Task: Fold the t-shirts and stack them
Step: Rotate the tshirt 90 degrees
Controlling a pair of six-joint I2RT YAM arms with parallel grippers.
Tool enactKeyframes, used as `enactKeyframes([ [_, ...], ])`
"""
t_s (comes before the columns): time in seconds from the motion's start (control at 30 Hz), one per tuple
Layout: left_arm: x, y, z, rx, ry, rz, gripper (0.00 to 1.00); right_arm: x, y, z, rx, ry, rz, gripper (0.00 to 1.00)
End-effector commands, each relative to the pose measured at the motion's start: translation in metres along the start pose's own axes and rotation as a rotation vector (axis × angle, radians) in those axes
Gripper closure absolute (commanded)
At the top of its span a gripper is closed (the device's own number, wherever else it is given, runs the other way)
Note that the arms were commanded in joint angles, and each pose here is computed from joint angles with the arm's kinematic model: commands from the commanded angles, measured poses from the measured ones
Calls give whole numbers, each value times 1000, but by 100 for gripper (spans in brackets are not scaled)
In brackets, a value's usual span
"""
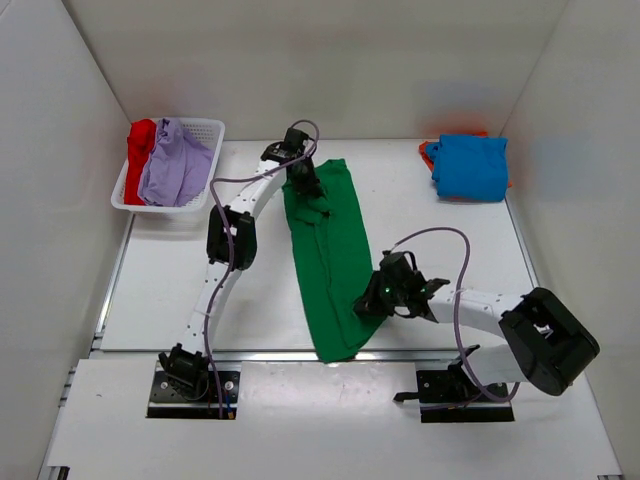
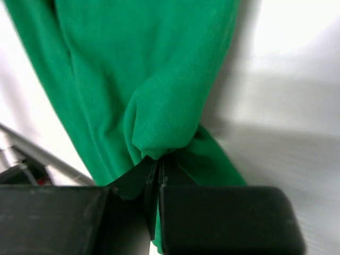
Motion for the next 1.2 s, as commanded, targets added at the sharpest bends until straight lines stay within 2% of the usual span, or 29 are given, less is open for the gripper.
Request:
enactKeyframes([
  [0.0, 9, 2, 14, 63, -45, 7, 99, 5, 10, 13, -65, 115, -34, 100],
  [0.17, 26, 17, 0, 28, -111, 22, 98, 11, 18, 30, -65, 162, -100, 100],
  [0.2, 20, 19, -5, 20, -125, 48, 98, 16, 18, 34, -60, 159, -124, 100],
  [0.4, 40, 28, -33, -60, -198, 91, 98, 41, 9, 46, -123, 65, -191, 100],
  [0.53, 31, 17, -51, -98, -191, 167, 97, 58, 2, 38, -161, -41, -258, 100],
  [0.63, 2, -11, -68, -125, -170, 278, 83, 74, -7, 21, -248, -163, -299, 100],
  [0.67, -12, -28, -76, -135, -152, 338, 73, 76, -10, 18, -265, -224, -309, 100],
  [0.7, -23, -47, -86, -162, -146, 377, 54, 81, -16, 10, -301, -271, -319, 100],
  [0.73, -32, -66, -93, -182, -138, 400, 42, 84, -21, 2, -337, -322, -314, 100],
  [0.8, -44, -93, -99, -208, -120, 430, 35, 84, -29, -16, -393, -373, -274, 98],
  [0.87, -49, -123, -102, -221, -107, 445, 32, 81, -40, -40, -436, -396, -235, 90],
  [0.9, -49, -136, -99, -211, -97, 443, 32, 69, -43, -53, -428, -376, -189, 82],
  [0.93, -45, -148, -89, -184, -85, 407, 32, 63, -45, -53, -367, -368, -189, 73],
  [0.97, -38, -152, -83, -181, -78, 358, 31, 54, -49, -69, -369, -328, -166, 68],
  [1.03, -18, -173, -44, -124, -28, 217, 30, 31, -54, -77, -295, -292, -128, 54],
  [1.07, -7, -182, -15, -86, -17, 177, 29, 25, -55, -73, -267, -293, -121, 49],
  [1.1, -2, -185, 4, -72, -2, 150, 30, 28, -58, -74, -267, -301, -124, 48],
  [1.17, 22, -212, 69, -47, 0, 103, 29, 19, -58, -61, -191, -274, -86, 46],
])
Point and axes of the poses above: each gripper's point midway between its finger pads, its own y axis out along the fingers, its own x axis along the line the jaws close on, z = x × y, the point moved 4 cm from there along -y, back along the fingers, and after that the axes turned 2 degrees about y, right-handed, at the moved point
